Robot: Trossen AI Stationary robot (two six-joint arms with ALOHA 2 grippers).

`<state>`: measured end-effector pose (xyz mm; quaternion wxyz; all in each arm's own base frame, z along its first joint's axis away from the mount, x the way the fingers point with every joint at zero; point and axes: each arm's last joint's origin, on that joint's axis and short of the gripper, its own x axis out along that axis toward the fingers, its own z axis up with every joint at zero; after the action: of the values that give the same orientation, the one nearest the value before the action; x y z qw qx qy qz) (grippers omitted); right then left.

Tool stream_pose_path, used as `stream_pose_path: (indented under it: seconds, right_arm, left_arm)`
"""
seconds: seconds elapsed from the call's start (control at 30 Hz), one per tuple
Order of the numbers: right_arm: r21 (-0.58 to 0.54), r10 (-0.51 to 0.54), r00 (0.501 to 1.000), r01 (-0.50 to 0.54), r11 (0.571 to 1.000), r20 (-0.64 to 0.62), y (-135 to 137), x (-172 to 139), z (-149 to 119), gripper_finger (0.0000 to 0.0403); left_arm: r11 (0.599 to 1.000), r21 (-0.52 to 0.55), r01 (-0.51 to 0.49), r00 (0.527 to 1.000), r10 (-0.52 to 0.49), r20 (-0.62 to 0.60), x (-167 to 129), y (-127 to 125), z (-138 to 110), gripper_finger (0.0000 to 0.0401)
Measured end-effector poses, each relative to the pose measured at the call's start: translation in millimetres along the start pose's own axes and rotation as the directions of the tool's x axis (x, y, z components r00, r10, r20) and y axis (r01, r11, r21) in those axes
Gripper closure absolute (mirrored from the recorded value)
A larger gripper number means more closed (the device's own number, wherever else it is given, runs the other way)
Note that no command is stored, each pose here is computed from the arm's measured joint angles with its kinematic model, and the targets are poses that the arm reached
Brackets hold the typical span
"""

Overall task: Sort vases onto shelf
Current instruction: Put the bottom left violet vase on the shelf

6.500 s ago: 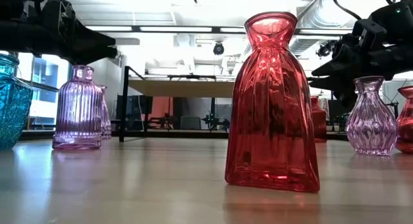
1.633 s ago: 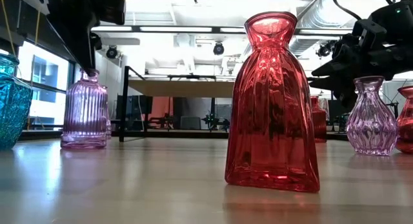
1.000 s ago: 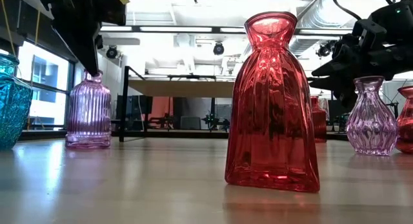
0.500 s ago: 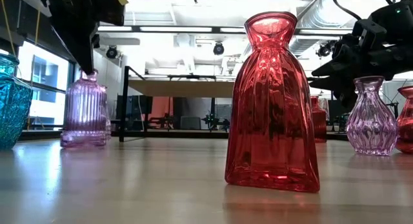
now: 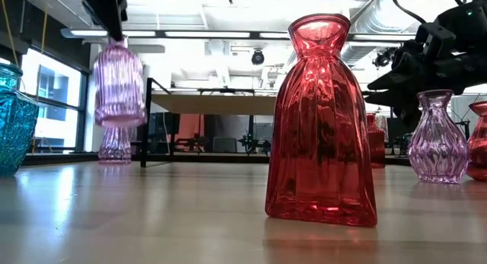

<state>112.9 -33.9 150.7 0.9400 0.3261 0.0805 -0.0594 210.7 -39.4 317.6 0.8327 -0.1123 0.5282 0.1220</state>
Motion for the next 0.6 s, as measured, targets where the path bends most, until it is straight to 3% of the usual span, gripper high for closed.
stream_pose_path:
  seconds: [0.33,0.6]
  right_arm:
    - [0.0,0.0,1.0,0.0,1.0,0.0,-0.1,0.0,-0.1,0.0295]
    - [0.0,0.0,1.0,0.0,1.0,0.0,0.0,0.0,0.0,0.0295]
  left_arm:
    - [0.993,0.06,-0.099,0.986,0.09,0.142,-41.7,16.3,24.0,0.0385]
    - [0.964,0.14,-0.227,0.95,0.186,0.252,-68.4,41.6,43.5,0.0385]
